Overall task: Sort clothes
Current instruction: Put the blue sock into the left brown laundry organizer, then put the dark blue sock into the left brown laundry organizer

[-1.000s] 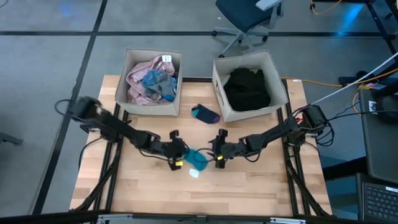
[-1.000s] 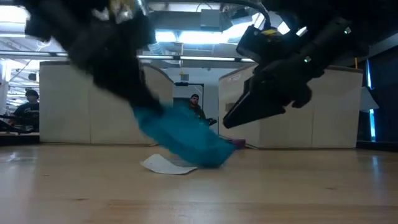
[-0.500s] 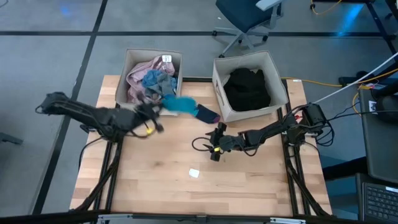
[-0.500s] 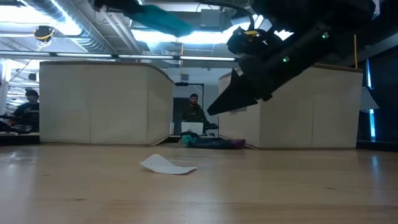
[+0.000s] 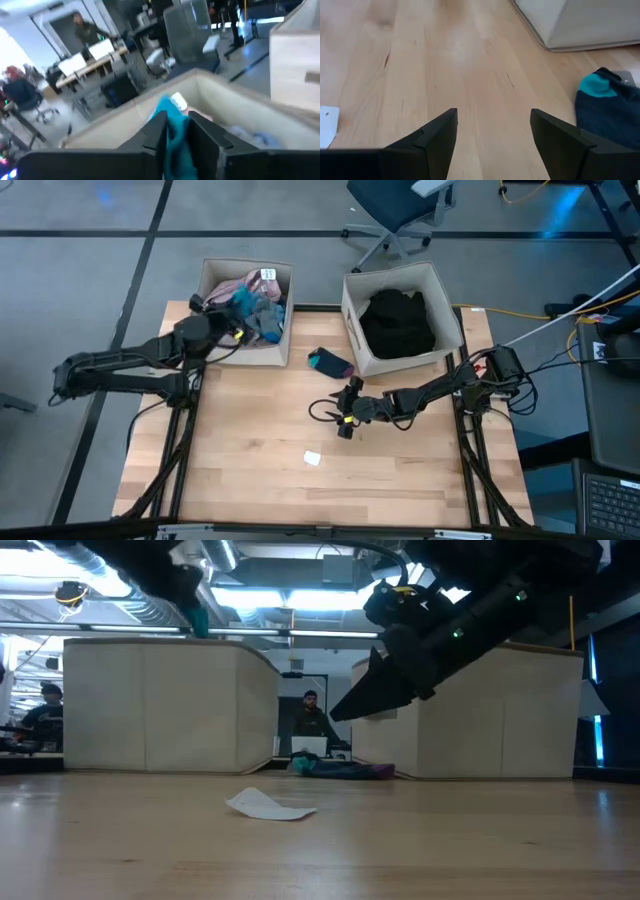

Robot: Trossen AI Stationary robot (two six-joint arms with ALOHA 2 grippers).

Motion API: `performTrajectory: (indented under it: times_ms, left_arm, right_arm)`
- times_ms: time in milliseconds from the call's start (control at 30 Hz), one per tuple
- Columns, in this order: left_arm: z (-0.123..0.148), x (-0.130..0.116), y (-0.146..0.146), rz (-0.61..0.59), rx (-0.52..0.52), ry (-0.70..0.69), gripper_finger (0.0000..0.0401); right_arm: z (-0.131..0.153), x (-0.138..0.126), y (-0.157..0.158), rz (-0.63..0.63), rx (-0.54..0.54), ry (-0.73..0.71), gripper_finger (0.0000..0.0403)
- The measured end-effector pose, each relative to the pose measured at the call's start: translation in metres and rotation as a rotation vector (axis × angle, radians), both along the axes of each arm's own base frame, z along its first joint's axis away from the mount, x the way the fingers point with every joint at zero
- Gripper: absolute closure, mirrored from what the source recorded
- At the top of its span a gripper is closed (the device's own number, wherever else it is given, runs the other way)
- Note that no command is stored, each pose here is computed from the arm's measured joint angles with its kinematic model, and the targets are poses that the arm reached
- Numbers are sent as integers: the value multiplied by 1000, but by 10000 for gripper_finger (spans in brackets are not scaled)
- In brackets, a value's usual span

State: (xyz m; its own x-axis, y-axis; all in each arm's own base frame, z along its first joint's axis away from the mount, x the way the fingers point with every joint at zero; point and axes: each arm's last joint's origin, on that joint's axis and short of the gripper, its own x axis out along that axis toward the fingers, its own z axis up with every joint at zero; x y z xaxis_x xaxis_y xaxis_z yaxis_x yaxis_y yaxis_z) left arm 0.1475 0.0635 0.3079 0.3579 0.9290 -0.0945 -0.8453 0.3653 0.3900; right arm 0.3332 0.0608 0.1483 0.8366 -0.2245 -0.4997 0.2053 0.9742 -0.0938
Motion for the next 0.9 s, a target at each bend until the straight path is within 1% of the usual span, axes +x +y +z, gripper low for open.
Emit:
performTrajectory:
  times_ms: [133,167,300,400,467,533,600,667,767,900]
  left_arm:
    - [-7,-3,9,53,-62,-26,293]
    - [-9,-4,10,52,-83,-27,281]
    - [-10,-9,7,-43,-241,13,236]
    - [-4,-12,0,-134,-372,-16,212]
    - [3,-12,-6,-239,-443,-76,204]
    - [7,-11,-15,-374,-487,-113,200]
    - [6,-7,-23,-474,-510,-134,200]
    - [-2,-1,-32,-539,-520,-142,201]
    - [-18,5,-44,-616,-532,-113,202]
    - [-32,8,-54,-641,-557,-123,201]
  right_arm:
    - [0,0,0,-3,2,-1,153]
    - [0,0,0,-3,2,0,153]
    - [0,0,0,-2,0,3,153]
    - [0,0,0,9,-18,4,153]
    - [2,1,0,9,-14,-18,153]
    - [5,4,-2,12,-24,-54,153]
    - [9,6,-5,18,-50,-90,153]
    - [13,10,-13,16,-90,-104,153]
    - [21,18,-31,-22,-124,-101,153]
    - [30,27,-62,-106,-123,-48,153]
